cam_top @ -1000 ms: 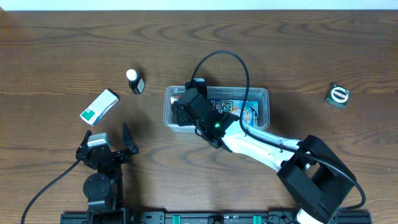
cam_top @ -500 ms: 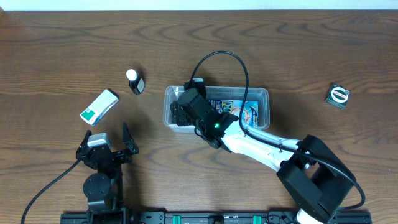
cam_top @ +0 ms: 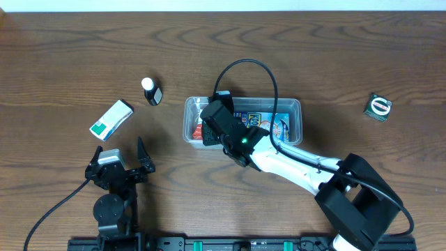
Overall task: Pack container
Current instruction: 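Carry the red packet into the container's left end and lower it, then release the packet and push it down beside the blue box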
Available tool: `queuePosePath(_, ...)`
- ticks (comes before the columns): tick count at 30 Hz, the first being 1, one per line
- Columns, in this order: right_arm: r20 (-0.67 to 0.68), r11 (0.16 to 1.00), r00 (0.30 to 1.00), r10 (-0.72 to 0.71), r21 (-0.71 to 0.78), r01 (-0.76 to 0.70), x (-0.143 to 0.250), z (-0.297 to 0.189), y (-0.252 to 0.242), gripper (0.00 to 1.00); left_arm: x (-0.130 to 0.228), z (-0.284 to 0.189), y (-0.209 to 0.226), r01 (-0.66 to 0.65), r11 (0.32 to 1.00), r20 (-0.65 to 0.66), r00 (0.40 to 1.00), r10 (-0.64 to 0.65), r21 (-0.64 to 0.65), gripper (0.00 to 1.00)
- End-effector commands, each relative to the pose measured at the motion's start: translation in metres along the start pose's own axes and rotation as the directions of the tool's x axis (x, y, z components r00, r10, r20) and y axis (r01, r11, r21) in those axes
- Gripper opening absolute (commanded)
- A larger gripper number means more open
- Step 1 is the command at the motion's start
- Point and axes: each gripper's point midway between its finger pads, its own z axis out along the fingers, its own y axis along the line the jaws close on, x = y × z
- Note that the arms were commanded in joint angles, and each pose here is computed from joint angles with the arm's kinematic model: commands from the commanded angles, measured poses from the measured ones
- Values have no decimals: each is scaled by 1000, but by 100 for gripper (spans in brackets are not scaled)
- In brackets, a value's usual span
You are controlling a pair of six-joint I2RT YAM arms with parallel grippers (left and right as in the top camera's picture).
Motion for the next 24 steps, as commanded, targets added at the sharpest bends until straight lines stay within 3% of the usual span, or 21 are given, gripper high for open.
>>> queuePosePath(1,27,1000,1000,15,11,-15,-10,-6,-2,14,18,1,5,-23,999,-51,998,22,-23,98)
queuePosePath(3,19,998,999,47,42,-47,-6,-5,-9,2,18,1,5,-23,999,-51,998,22,-23,98)
queuePosePath(4,15,996,998,67,65,-68,-4,-5,-14,1,18,1,5,-23,999,-51,998,22,-23,98)
queuePosePath(24,9,975,988,156,157,-156,6,4,-38,1,18,1,5,-23,999,-51,998,22,-23,98)
